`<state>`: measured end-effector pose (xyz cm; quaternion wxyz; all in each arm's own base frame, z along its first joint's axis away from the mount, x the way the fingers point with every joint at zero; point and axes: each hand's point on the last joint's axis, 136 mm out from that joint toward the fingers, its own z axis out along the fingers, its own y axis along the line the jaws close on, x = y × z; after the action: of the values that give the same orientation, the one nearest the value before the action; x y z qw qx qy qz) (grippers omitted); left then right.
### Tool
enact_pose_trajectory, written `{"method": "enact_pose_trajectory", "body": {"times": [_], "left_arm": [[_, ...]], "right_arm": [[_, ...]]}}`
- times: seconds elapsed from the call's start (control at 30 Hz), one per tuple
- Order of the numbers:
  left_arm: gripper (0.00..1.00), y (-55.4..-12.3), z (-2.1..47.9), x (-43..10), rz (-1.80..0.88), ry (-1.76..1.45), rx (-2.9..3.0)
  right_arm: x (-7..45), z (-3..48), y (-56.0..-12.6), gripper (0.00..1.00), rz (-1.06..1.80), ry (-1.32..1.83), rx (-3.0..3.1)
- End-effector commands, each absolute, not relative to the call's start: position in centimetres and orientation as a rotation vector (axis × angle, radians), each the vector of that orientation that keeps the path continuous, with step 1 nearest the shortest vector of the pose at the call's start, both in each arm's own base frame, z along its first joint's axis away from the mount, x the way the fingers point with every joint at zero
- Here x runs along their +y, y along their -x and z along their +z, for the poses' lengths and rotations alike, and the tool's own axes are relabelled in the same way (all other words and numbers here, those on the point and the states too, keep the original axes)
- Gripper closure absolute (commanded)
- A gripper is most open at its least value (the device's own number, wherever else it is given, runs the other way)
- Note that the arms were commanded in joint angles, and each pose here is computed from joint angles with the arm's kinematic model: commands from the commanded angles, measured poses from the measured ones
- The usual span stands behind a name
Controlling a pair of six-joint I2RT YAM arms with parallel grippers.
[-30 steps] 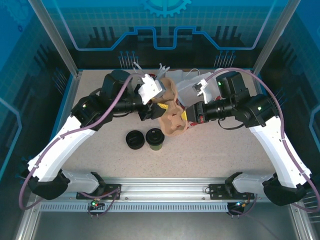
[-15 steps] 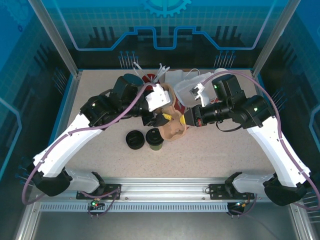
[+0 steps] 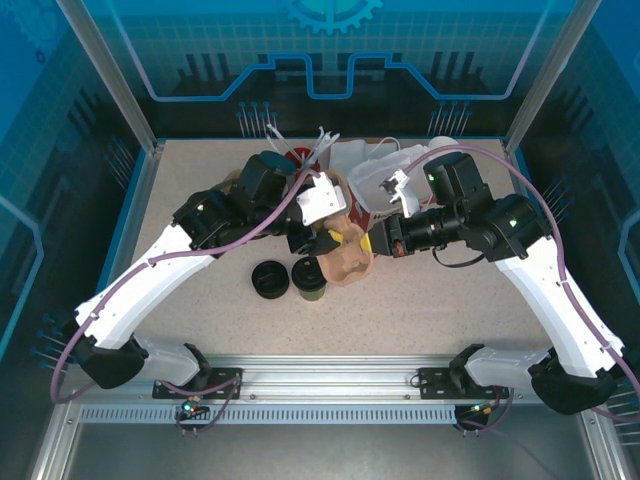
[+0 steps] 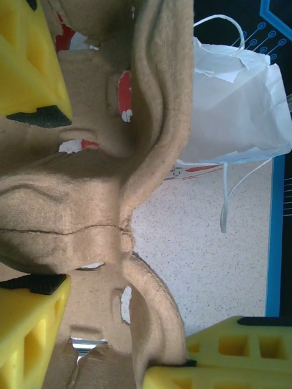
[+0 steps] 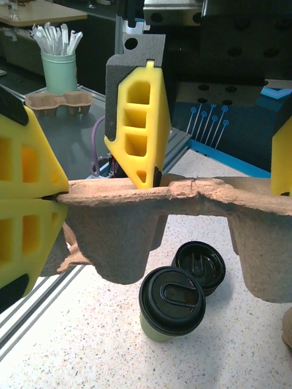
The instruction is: Pack the takeout coffee
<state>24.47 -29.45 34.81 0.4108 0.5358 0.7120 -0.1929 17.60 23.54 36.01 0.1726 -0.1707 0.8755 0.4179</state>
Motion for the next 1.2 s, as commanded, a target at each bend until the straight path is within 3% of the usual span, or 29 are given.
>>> {"method": "enact_pose_trajectory", "body": {"times": [0.0, 0.7, 0.87, 1.17], "left_arm": [[0.36, -24.4, 33.3, -29.7, -0.479, -1.378, 1.826], [0.38, -24.7, 33.1, -30.9, -0.535, -1.351, 1.788], [0.34, -24.7, 33.1, -30.8, -0.529, -1.343, 1.782], [0.48, -24.5, 33.0, -30.7, -0.538, -1.35, 1.797]], "right_arm": [[23.6, 36.1, -16.9, 1.0, 1.195, 0.499, 2.474], [24.0, 35.0, -17.4, 1.0, 1.196, 0.5, 2.506], [24.1, 34.9, -17.5, 1.0, 1.194, 0.501, 2.51], [23.9, 34.5, -17.5, 1.0, 1.174, 0.509, 2.523]]}}
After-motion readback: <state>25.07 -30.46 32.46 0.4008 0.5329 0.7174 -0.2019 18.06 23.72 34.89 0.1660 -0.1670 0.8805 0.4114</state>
